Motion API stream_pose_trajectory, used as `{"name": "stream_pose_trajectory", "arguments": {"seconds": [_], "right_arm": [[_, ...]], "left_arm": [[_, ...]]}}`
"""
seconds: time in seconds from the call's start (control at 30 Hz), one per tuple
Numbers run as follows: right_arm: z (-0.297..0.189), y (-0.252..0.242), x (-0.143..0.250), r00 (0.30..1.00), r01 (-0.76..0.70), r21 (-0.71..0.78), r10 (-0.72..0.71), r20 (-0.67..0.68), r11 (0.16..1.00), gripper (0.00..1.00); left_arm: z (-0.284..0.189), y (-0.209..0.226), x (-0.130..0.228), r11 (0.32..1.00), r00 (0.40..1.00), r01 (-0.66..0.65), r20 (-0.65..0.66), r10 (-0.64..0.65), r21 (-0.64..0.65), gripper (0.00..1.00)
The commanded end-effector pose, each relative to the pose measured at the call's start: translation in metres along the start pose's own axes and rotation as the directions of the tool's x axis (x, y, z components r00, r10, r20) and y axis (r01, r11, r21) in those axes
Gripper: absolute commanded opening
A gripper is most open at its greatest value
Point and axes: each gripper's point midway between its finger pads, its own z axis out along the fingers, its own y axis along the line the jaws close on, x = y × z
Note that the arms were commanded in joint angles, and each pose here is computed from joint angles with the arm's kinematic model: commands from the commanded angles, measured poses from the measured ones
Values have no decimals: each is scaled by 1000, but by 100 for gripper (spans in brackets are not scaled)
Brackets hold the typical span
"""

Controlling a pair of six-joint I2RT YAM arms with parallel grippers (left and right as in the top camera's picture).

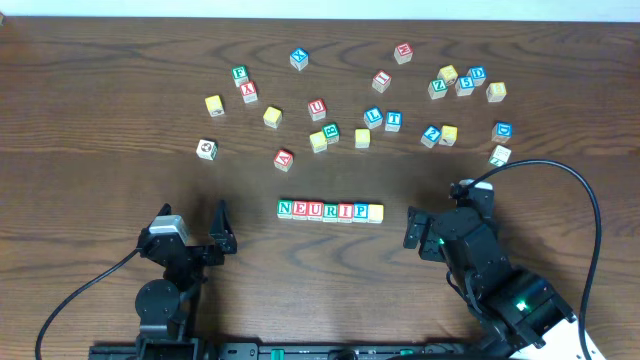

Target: Spell out NEURIPS

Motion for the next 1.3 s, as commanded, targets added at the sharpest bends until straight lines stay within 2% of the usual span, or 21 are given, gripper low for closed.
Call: {"name": "stream_pose_trajectory", "arguments": {"seconds": [0.0, 1.07, 1.27], "right_arm": [[-1, -3, -2, 1000, 10, 14, -10, 13, 1000, 99], [-1, -8, 2, 1000, 20, 33, -20, -4, 999, 99], [-2, -6, -25, 992, 0, 10, -1, 125, 1000, 99]], "left_arm": [[0, 2, 13, 1000, 999, -8, -46, 8, -3, 98], [0, 2, 14, 1000, 999, -8, -48, 8, -3, 98], [0, 2, 14, 1000, 999, -8, -48, 8, -4, 98]]}}
